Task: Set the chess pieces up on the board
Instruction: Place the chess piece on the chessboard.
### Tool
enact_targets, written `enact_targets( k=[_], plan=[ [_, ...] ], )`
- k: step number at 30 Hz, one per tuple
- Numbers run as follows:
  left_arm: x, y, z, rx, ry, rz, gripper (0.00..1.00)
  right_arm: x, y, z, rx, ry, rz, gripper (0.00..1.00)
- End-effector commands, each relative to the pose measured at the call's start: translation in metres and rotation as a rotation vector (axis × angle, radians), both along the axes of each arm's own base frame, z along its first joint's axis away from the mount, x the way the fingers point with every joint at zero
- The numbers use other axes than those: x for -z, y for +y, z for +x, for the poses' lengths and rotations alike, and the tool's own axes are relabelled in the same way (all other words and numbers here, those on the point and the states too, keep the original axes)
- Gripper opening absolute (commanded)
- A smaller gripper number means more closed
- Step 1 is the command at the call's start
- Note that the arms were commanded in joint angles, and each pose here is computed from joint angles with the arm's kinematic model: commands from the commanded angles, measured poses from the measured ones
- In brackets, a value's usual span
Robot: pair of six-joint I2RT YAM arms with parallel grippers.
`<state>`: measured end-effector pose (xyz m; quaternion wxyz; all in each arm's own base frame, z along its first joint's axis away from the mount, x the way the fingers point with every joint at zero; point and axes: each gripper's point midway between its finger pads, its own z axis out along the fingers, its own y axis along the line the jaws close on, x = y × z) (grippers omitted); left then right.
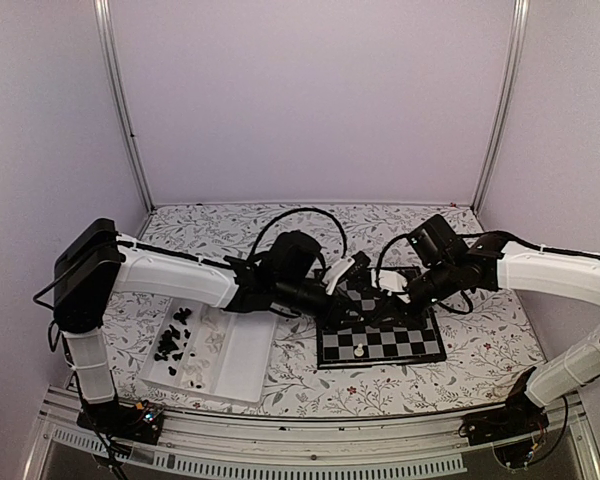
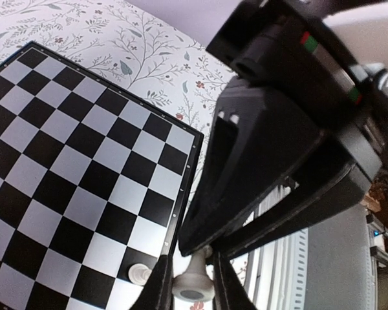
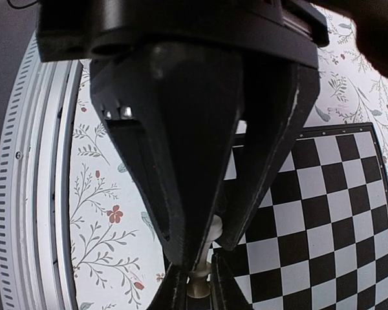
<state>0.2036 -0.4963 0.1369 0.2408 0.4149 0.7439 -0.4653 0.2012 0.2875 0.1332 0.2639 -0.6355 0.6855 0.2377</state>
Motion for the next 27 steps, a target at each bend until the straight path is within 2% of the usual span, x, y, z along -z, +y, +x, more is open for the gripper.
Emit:
enact_targets(
  k=[1,5,8,11,16,21,27],
  plan=[
    [-0.013,0.002,0.012,-0.031,-0.011,-0.040,0.11,-0.029,0.001,0.014,0.033,-0.057,0.055,0.20],
    [-0.046,0.000,0.029,-0.095,-0.073,-0.119,0.10,-0.083,-0.010,0.047,0.136,-0.047,0.207,0.40],
    [-0.081,0.000,0.048,-0.191,-0.162,-0.203,0.10,-0.124,-0.021,0.066,0.198,0.070,0.372,0.45],
    [-0.116,0.006,0.062,-0.295,-0.257,-0.327,0.10,-0.134,-0.028,0.076,0.245,0.259,0.474,0.48],
    [-0.137,0.006,0.071,-0.392,-0.399,-0.373,0.11,-0.121,-0.027,0.077,0.247,0.565,0.535,0.55],
    [-0.137,-0.009,0.073,-0.384,-0.428,-0.349,0.11,-0.127,-0.021,0.069,0.165,0.730,0.598,0.56],
    [-0.129,-0.017,0.073,-0.364,-0.422,-0.325,0.11,-0.133,-0.020,0.064,0.128,0.785,0.628,0.51]
  ],
)
